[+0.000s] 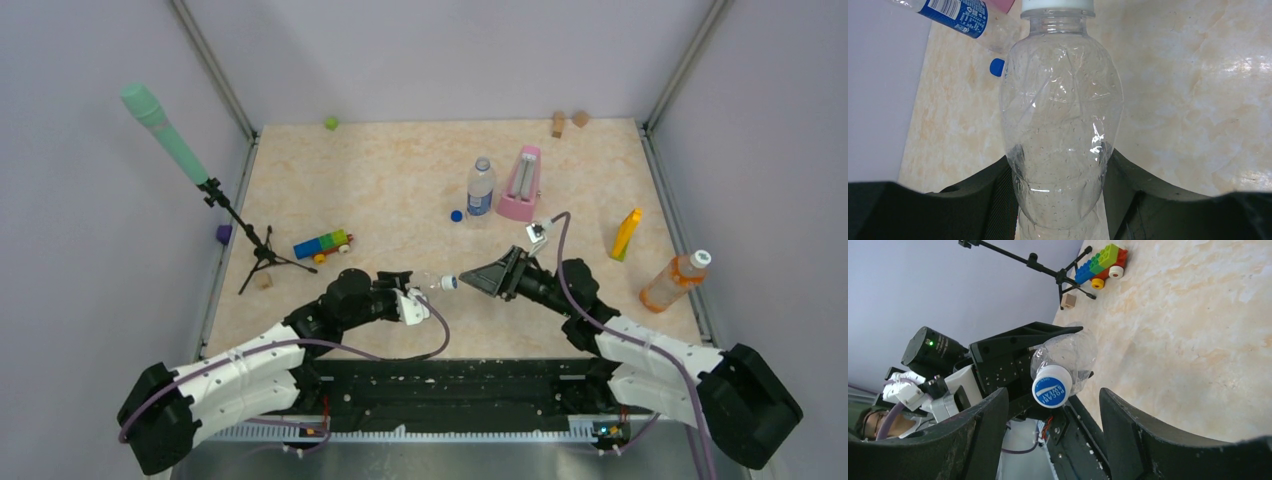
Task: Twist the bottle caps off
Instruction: Unscrew the bottle cap from the plastic bottle.
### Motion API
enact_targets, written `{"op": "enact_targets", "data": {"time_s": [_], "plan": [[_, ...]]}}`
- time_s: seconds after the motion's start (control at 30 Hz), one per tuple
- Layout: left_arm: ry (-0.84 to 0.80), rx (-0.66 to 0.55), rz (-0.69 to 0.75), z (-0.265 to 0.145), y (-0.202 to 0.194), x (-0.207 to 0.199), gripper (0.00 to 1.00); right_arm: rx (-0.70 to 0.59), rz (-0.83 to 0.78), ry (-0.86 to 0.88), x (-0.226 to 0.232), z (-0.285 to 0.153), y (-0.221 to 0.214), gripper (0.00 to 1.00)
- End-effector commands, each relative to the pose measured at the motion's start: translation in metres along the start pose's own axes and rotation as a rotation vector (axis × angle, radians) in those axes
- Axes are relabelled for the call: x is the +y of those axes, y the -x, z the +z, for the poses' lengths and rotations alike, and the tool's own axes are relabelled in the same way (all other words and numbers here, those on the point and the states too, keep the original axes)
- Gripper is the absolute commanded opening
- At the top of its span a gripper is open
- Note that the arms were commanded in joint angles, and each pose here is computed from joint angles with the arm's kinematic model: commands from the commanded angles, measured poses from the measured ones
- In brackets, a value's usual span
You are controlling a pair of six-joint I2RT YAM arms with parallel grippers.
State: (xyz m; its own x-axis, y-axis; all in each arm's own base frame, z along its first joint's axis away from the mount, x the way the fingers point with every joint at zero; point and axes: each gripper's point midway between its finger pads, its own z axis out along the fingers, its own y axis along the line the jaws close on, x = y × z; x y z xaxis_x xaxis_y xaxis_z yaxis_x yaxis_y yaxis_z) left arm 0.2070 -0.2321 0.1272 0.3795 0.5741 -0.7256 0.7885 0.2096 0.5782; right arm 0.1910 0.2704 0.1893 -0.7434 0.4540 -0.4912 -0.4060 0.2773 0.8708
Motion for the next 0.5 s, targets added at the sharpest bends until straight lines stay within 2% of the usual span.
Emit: {"op": "enact_targets", "data": {"time_s": [0.0, 0.27, 0.47], "plan": [[0.016, -0.032, 0.023, 0.003, 0.01, 0.007, 0.0, 0.05, -0.023, 0.107, 0.034, 0.017, 0.007, 0.64], [0.023, -0.032, 0.025, 0.003, 0.01, 0.008, 0.0, 0.12, 0.037, 0.132, 0.024, 0.027, -0.009, 0.52], [0.017, -0.03, 0.022, 0.003, 0.009, 0.006, 0.0, 0.153, 0.036, 0.167, 0.029, 0.03, -0.016, 0.5]]}}
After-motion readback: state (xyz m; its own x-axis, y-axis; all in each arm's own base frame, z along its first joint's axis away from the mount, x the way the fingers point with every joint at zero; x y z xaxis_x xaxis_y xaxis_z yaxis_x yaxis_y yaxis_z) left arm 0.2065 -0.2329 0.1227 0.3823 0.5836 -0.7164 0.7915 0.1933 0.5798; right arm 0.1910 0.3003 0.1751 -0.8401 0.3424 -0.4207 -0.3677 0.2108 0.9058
